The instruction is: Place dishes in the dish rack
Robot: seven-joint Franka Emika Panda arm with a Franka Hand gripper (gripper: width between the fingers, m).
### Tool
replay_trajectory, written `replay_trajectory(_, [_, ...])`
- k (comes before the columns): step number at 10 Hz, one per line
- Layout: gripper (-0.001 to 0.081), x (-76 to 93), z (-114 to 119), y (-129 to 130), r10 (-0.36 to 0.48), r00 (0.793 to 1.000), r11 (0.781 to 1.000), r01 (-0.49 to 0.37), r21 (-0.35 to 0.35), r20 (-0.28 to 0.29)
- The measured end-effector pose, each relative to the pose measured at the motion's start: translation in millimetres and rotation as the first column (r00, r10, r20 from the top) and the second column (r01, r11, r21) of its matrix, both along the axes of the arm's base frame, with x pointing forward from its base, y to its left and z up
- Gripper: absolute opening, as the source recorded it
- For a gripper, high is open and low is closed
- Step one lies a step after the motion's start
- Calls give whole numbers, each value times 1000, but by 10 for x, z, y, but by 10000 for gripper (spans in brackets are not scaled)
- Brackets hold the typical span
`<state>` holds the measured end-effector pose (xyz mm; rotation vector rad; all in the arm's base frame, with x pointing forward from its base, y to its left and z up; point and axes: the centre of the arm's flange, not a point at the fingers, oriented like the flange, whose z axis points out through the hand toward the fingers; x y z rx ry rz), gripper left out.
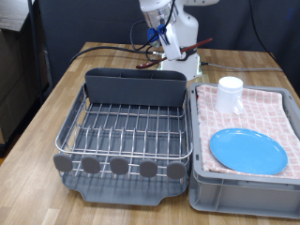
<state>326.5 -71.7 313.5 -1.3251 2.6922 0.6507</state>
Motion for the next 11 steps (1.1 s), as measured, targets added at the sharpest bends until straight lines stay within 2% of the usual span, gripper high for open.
replay_trajectory(5, [82,-18,-338,-371,-43,999,997,42,62,29])
replay_trajectory(7, [82,-30,-426,-493,-68,997,996,66,58,40])
replay_trajectory(11, [85,-2,-476,-526,-73,996,997,72,31,49])
